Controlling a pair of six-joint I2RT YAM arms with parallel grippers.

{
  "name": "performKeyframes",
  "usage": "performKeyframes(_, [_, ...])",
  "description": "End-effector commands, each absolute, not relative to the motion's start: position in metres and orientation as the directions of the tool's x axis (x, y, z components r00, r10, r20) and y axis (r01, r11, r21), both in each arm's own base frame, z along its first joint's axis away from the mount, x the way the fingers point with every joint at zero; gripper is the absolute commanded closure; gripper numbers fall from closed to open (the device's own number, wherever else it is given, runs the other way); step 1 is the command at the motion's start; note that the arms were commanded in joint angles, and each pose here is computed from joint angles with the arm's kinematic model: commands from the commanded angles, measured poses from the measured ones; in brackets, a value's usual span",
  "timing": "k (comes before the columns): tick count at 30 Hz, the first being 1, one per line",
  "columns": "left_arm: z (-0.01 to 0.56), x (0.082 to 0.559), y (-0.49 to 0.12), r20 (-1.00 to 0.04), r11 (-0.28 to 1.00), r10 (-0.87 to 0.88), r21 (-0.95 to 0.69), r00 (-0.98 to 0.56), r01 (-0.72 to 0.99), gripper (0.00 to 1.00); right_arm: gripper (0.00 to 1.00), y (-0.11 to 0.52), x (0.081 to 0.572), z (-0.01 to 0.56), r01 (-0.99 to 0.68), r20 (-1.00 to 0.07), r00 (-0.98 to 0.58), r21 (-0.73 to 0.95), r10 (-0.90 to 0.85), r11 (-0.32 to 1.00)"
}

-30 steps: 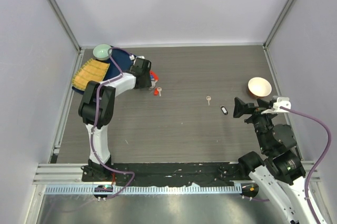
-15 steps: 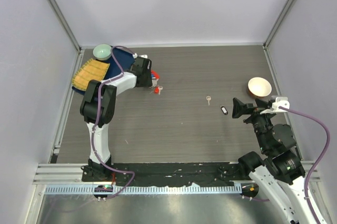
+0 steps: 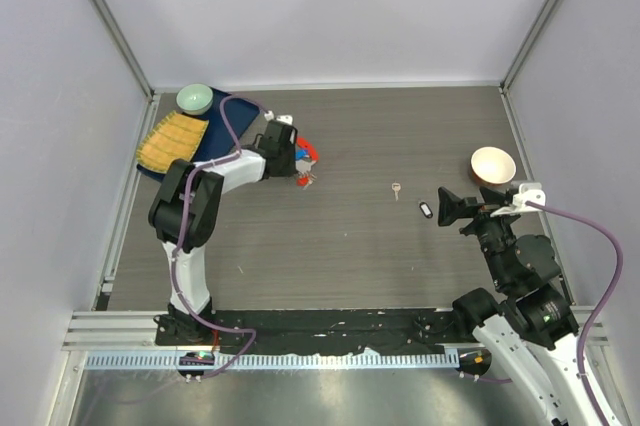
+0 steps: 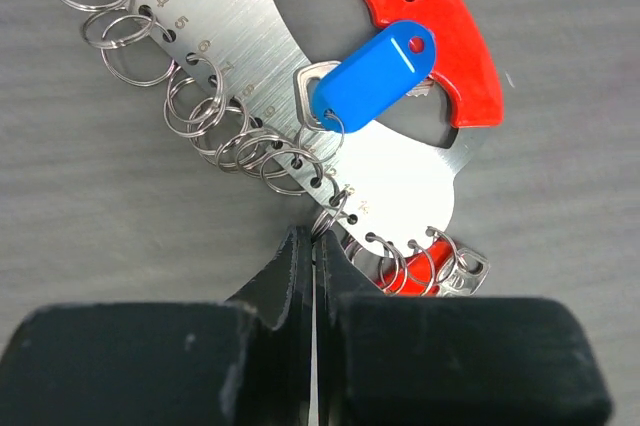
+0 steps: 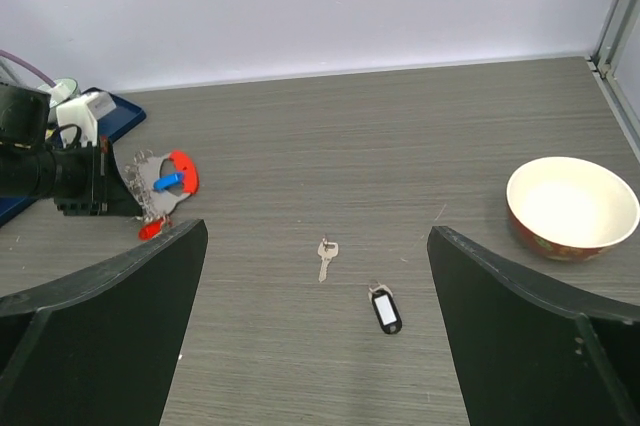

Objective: Put the keys on the keyring

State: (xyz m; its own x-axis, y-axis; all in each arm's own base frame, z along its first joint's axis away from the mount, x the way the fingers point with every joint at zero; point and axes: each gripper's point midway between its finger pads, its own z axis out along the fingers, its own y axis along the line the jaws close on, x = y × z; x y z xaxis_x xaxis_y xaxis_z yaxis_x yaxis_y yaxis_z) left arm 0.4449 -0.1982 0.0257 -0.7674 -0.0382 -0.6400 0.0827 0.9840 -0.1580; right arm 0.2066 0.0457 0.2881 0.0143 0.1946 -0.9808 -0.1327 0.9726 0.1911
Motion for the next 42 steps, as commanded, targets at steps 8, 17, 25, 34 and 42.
performKeyframes(8, [0.016, 0.292, -0.215, -0.515, 0.982, 0.148, -0.025, -0.844, 0.188, 0.98, 0.0, 0.083, 0.216, 0.291, -0.281, -0.979, -0.058, 0.204, 0.195, 0.938])
performKeyframes(17, [0.028, 0.224, -0.227, -0.553, 0.976, 0.152, -0.045, -0.819, 0.212, 0.78, 0.0, 0.134, 0.228, 0.247, -0.416, -0.939, -0.312, 0.273, 0.146, 0.867])
performKeyframes(25, [0.049, 0.217, -0.29, -0.631, 0.897, 0.049, -0.313, -0.774, 0.312, 0.58, 0.0, 0.165, 0.235, 0.2, -0.463, -0.869, -0.482, 0.358, 0.109, 0.811])
performKeyframes(34, [0.089, 0.237, -0.244, -0.77, 0.94, -0.012, -0.226, -0.637, 0.255, 0.53, 0.06, 0.206, 0.242, 0.148, -0.562, -0.79, -0.607, 0.355, -0.082, 0.747])
performKeyframes(42, [0.101, 0.246, -0.166, -0.861, 0.982, -0.112, -0.174, -0.496, 0.08, 0.51, 0.27, 0.265, 0.24, 0.124, -0.769, -0.788, -0.518, 0.257, -0.334, 0.586])
